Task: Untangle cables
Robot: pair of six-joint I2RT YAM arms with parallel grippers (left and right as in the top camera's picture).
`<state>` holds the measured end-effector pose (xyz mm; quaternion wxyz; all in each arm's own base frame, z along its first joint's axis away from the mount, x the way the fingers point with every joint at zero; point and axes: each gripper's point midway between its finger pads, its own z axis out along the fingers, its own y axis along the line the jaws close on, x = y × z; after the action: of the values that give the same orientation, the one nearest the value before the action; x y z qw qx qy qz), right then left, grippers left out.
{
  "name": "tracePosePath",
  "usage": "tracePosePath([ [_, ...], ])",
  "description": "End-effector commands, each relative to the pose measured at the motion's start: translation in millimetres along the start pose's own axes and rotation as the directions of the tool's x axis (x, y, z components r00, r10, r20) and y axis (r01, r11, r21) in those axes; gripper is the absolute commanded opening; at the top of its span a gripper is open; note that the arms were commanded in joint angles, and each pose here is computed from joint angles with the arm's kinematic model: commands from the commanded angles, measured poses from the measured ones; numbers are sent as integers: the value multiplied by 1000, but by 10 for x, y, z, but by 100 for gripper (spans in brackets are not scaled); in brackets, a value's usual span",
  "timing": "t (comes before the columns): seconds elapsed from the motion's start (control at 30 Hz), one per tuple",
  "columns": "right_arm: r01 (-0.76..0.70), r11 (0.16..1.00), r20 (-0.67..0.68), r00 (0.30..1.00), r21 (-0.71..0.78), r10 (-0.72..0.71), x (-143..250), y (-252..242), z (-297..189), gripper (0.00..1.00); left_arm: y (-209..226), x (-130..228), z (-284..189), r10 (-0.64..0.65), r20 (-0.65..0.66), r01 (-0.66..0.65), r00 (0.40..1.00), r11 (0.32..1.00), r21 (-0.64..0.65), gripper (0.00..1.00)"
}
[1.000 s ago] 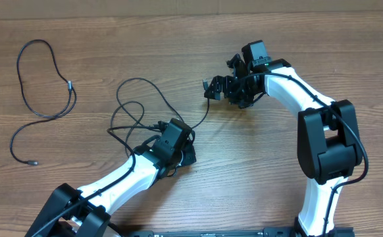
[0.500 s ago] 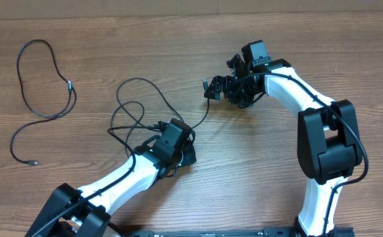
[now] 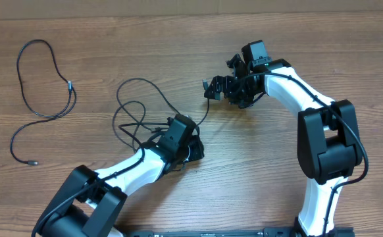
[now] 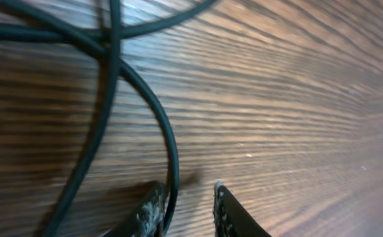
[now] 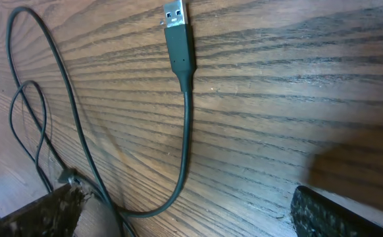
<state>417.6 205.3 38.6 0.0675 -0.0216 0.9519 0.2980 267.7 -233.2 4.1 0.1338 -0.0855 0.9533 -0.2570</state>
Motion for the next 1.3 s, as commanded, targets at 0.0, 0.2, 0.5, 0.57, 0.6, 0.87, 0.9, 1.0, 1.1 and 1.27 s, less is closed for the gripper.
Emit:
tracePosePath([
  [0.0, 14, 1000, 15, 1000, -16, -14, -70, 79, -18, 100, 37, 167, 68, 27, -72, -27, 997, 1000, 7, 26],
  [0.2, 14, 1000, 14, 1000, -16, -13, -70, 80, -18, 100, -159, 155, 58, 128, -72, -120, 989, 987, 108, 4],
  [0.5, 14, 1000, 14, 1000, -17, -13, -69, 80, -18, 100, -796, 138, -403, 356, -46, -284, 933, 809, 515, 4],
  [0.57, 14, 1000, 14, 1000, -17, -13, -69, 80, -18, 100, -813, 46, -516, 345, -24, -278, 938, 795, 539, 4],
  [0.6, 14, 1000, 14, 1000, -17, -13, -69, 80, -18, 100, -822, -5, -579, 334, -14, -272, 942, 789, 551, 4],
  [0.87, 14, 1000, 14, 1000, -17, -13, -69, 80, -18, 100, -976, -246, -1201, 338, 84, -298, 938, 655, 694, 4],
  [0.9, 14, 1000, 14, 1000, -17, -13, -69, 80, -18, 100, -985, -260, -1282, 341, 94, -303, 936, 637, 708, 4],
  [1.0, 14, 1000, 14, 1000, -16, -13, -70, 80, -18, 100, -996, -293, -1470, 347, 119, -316, 930, 596, 738, 4],
  [1.1, 13, 1000, 14, 1000, -16, -13, -69, 79, -18, 100, -980, -329, -1582, 344, 134, -321, 929, 575, 753, 4],
  [1.27, 13, 1000, 14, 1000, -16, -13, -69, 79, -18, 100, -937, -363, -1651, 336, 130, -309, 933, 561, 768, 4],
])
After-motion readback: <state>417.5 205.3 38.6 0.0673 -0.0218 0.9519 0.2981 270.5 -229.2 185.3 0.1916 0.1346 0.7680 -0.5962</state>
